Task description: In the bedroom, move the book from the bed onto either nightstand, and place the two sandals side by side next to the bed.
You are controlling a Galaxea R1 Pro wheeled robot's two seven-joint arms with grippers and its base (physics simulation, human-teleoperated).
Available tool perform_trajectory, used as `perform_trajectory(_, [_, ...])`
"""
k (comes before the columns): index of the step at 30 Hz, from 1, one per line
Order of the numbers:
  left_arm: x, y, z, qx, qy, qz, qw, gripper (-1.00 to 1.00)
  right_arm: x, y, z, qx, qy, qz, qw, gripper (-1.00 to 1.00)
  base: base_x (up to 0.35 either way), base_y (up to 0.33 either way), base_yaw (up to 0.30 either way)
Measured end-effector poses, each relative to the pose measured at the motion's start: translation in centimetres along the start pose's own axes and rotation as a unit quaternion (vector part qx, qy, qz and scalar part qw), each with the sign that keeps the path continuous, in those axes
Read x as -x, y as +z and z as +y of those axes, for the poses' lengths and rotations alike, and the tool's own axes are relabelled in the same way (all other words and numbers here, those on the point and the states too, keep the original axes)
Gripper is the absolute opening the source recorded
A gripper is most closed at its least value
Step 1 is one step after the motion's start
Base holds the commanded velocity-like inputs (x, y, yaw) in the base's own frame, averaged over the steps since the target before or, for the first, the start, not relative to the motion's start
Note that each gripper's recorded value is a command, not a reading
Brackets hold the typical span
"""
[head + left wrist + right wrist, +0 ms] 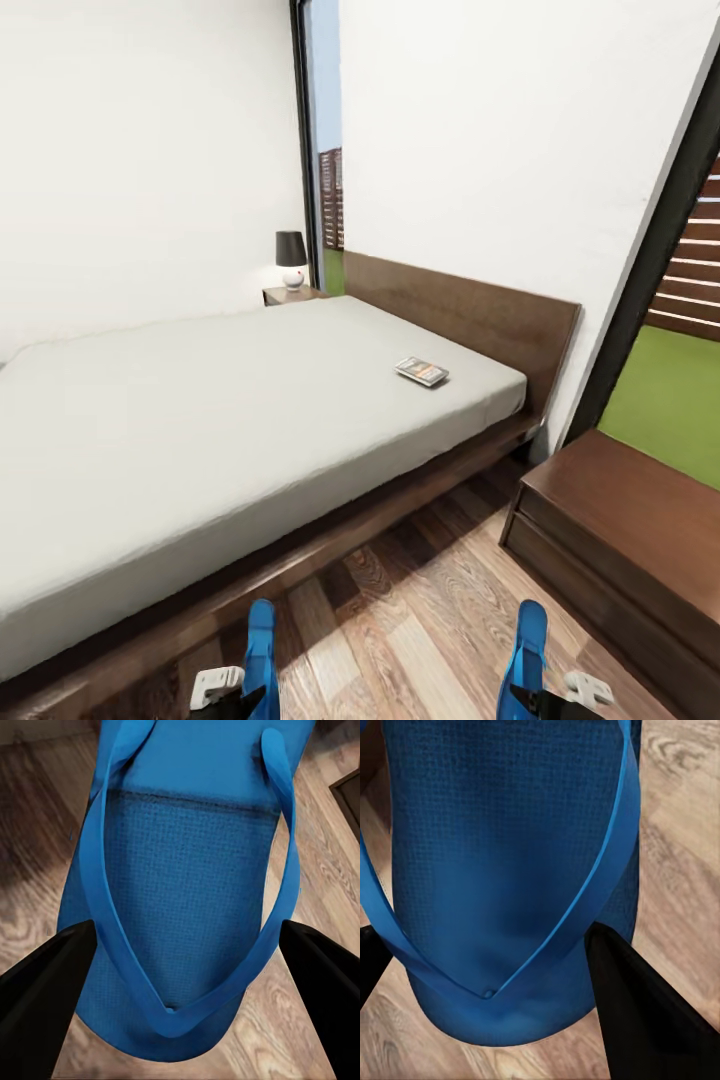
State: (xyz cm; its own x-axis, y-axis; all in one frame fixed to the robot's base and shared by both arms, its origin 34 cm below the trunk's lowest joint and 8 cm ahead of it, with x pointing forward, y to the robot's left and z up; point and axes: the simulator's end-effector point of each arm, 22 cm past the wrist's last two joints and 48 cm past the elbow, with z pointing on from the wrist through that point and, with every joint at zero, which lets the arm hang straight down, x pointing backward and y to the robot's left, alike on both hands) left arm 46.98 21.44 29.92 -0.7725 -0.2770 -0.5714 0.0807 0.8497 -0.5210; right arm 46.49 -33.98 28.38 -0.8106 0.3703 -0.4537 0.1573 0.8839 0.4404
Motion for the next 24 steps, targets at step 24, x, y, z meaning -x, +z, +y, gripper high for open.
perform_trajectory(24, [0.01, 0.00, 0.00, 0.000, 0.000, 0.000, 1.0000, -1.00, 0.00, 0.00, 0.00, 0.000, 0.000, 0.000, 1.0000, -1.00, 0.000, 0.000, 0.290])
